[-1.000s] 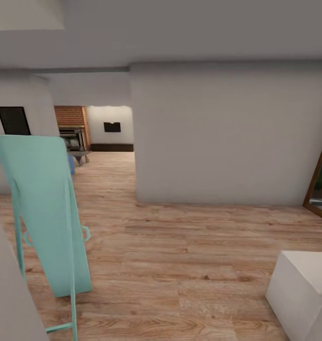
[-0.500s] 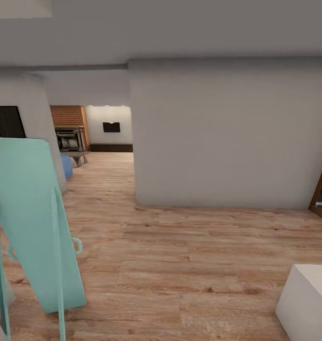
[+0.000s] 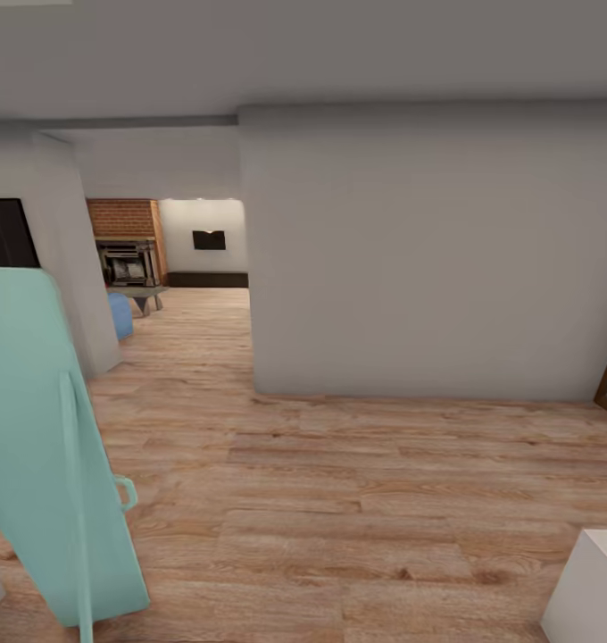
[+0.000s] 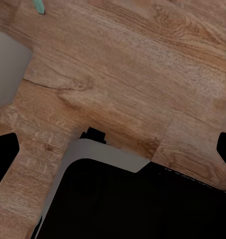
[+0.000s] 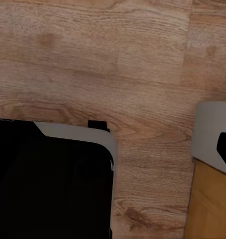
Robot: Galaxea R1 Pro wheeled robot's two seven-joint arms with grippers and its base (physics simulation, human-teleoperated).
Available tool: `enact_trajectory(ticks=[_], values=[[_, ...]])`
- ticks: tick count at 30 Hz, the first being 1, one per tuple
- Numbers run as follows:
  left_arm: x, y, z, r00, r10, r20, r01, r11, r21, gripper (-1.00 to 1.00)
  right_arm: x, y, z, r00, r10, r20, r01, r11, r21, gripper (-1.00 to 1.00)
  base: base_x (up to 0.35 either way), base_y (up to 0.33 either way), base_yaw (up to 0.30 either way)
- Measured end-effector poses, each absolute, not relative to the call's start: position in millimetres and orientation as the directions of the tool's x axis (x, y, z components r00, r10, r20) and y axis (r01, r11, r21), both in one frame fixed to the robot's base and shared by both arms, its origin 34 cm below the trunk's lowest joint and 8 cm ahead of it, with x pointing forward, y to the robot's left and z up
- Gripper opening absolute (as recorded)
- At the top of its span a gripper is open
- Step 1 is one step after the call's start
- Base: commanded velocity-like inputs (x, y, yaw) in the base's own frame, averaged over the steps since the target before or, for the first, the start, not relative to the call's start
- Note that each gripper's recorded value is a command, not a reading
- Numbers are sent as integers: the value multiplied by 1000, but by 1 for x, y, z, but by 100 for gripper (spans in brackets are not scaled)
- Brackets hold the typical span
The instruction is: Move the two storage containers from the living room to the garage. In the garage, place one container on the floor and stack the other container on top of it (either order is fine).
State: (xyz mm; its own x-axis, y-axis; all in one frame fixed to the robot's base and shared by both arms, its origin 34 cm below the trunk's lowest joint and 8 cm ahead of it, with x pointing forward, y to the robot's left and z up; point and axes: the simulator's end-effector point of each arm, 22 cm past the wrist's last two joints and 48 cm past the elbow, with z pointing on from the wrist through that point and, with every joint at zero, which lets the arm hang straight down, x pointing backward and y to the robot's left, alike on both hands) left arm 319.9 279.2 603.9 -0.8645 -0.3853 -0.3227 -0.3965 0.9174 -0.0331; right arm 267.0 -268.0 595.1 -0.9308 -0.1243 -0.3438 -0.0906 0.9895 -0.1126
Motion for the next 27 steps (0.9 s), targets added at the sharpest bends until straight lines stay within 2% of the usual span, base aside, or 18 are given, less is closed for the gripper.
enact_trajectory(ticks=[27], values=[[320,279,604,-866,-383,-323,-394,919,-32,100,267,-268,595,-931,-124,-344,-91,990,-113,100,322,0,0]])
